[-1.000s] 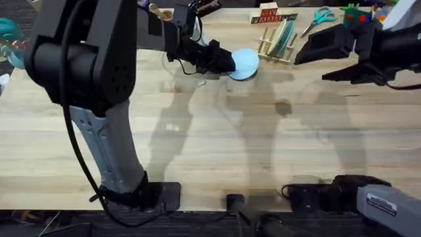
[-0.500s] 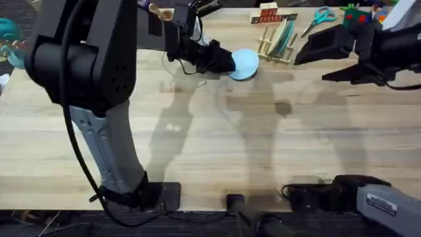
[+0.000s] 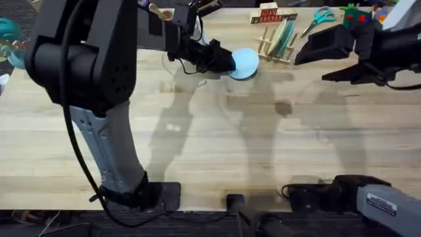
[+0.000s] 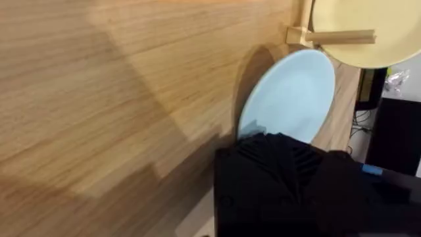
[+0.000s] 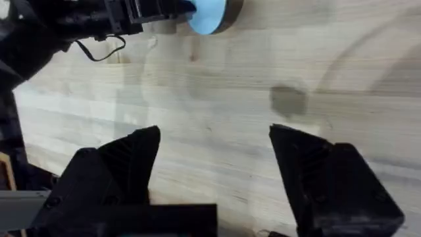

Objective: Pick up the plates from the table one by one and place each into a slot on the dish rack.

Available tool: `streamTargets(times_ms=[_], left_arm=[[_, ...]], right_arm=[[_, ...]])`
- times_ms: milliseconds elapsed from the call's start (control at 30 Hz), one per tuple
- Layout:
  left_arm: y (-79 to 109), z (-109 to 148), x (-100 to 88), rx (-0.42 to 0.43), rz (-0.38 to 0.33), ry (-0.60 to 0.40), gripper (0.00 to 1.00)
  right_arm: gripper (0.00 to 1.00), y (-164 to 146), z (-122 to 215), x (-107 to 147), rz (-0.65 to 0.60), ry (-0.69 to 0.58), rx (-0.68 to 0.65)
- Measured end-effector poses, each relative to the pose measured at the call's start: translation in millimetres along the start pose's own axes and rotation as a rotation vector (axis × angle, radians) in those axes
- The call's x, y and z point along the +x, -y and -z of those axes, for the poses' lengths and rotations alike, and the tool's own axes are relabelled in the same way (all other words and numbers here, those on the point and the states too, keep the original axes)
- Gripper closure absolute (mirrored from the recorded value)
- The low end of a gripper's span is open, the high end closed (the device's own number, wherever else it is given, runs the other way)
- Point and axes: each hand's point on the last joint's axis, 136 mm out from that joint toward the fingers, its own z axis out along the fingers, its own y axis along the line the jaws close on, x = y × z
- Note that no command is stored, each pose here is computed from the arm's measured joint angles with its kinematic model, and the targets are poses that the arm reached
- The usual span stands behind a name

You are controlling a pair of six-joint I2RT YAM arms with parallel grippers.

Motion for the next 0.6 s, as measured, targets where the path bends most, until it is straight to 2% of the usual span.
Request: streamTargets(times_ms=[600], left_arm=[[-0.4, 0.0, -0.2, -0.002, -0.007, 0.001, 0.963]], right_arm=[[0.006, 0.3, -0.6, -0.1, -0.001, -0.002, 0.000]])
